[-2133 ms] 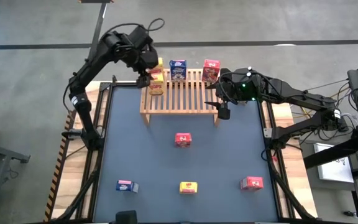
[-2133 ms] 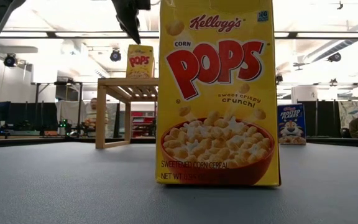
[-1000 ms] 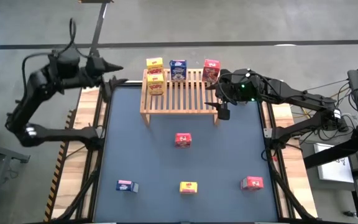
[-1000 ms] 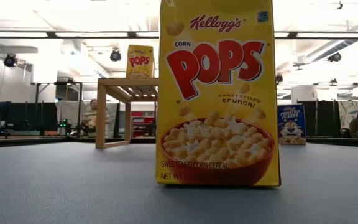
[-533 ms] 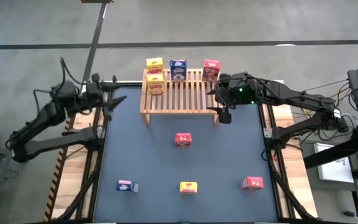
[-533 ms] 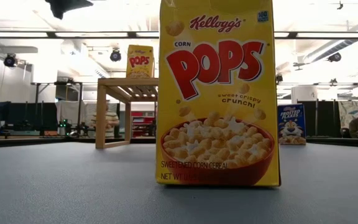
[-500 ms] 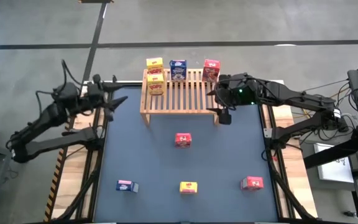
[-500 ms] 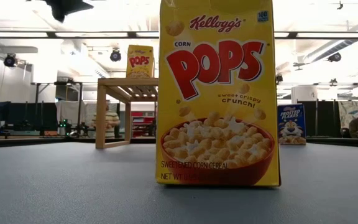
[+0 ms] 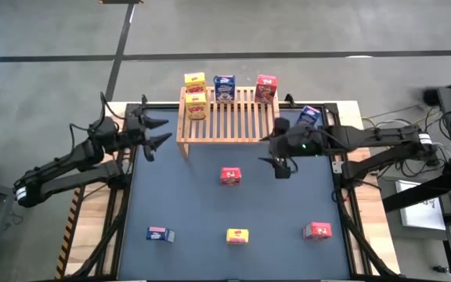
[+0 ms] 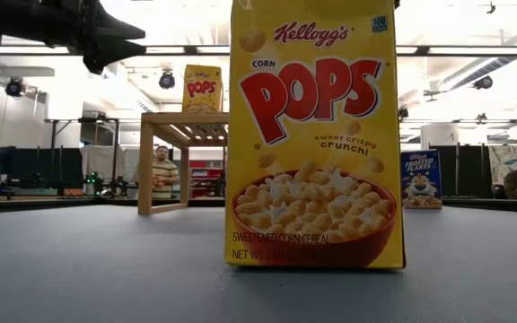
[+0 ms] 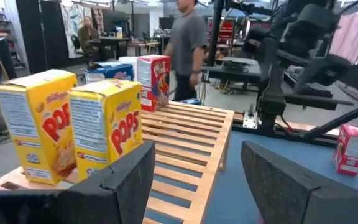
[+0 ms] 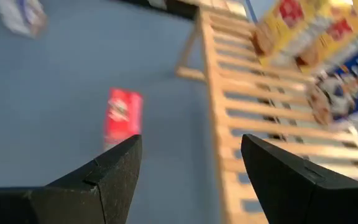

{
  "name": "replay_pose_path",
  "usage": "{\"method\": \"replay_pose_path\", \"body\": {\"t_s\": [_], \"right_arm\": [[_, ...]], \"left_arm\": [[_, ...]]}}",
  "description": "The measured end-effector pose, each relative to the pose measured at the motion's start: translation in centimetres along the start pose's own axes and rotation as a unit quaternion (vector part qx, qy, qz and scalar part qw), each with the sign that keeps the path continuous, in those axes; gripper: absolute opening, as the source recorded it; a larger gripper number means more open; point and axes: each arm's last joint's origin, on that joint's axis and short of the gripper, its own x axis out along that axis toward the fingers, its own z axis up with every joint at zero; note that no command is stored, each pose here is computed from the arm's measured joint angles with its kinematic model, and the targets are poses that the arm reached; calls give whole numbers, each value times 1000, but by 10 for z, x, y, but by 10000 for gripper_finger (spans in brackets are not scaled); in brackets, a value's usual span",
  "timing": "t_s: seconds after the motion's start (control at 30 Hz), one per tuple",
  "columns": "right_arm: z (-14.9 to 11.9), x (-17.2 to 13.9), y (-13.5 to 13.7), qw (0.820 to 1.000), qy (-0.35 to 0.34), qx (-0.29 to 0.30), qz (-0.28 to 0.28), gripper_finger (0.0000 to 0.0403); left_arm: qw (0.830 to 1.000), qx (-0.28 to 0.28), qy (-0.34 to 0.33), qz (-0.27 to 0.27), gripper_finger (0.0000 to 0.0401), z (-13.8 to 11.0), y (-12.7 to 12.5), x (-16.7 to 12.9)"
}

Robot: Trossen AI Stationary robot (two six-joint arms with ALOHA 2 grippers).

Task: Stack cereal on shelf
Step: Put the yellow cereal box on the shelf aligned with the other yellow cereal box

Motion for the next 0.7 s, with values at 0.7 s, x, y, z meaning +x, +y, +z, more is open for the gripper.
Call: {"method": "replay_pose_path", "body": {"t_s": [0.7], "right_arm": [[-31,15,143,974,-16,58,219,265]], "left_arm": [[997,-52,-57,-25,223,-42,-2,10]]}}
